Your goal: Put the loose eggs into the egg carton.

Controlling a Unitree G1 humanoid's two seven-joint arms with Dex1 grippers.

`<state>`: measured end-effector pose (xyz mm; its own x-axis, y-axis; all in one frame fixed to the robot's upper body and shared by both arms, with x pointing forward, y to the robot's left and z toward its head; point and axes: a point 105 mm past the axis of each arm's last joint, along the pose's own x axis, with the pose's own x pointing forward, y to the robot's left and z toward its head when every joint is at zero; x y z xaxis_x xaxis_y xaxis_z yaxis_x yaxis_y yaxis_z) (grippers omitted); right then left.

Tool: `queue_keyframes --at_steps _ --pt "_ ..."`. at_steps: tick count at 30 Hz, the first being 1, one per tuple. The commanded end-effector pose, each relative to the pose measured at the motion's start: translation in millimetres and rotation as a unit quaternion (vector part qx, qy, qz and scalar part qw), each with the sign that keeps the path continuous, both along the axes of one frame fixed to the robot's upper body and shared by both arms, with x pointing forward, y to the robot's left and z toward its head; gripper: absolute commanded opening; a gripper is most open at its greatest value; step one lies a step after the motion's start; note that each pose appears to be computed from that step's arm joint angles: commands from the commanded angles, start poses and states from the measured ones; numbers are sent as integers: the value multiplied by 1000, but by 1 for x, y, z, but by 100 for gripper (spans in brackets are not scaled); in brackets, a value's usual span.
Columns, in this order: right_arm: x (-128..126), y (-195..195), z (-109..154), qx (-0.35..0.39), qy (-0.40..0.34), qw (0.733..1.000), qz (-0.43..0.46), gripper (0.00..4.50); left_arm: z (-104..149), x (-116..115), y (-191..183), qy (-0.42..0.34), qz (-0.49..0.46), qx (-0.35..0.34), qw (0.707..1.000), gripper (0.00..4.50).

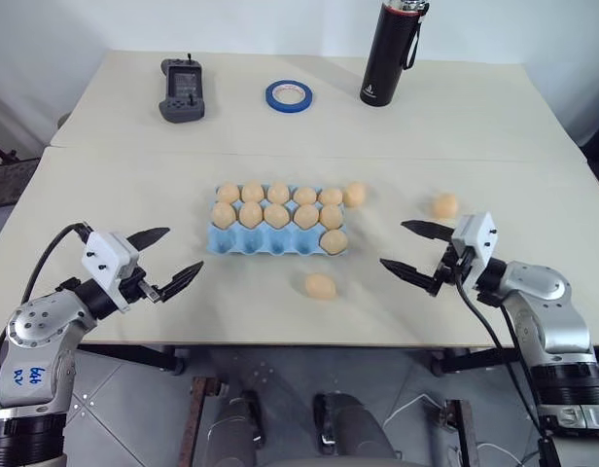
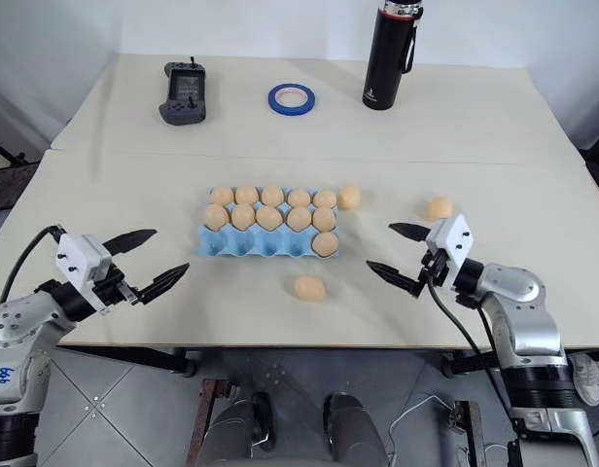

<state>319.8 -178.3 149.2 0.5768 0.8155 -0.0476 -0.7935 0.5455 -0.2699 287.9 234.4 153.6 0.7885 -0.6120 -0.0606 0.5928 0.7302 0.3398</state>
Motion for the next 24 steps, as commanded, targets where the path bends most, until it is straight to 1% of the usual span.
queue_keyframes --at_steps 1,3,6,10,13,15,19,22,24 --pt "-3 3 10 9 -22 1000 5 450 10 0 -7 -14 -17 -3 1000 448" --pt "-4 2 12 16 -23 1000 -1 450 14 0 -11 -20 -28 -19 999 448" --pt "-6 -13 17 34 -30 998 -44 450 11 -6 -24 -14 -77 -4 997 448" --pt "-15 -57 21 57 -49 986 -150 450 -3 -13 -55 7 -155 6 988 448" --pt "-25 -79 19 62 -58 975 -207 450 -7 -17 -72 16 -198 -2 980 448" --pt "-38 -96 10 56 -54 965 -250 450 -9 -18 -88 17 -236 -3 972 448" --pt "-63 -120 -18 39 -27 950 -307 450 -5 -9 -111 3 -276 -13 961 448" --pt "-70 -124 -30 33 -10 947 -320 450 -7 -6 -122 6 -303 -14 953 448" --pt "-68 -127 -33 33 -8 944 -327 450 -9 -6 -128 11 -320 -9 947 448"
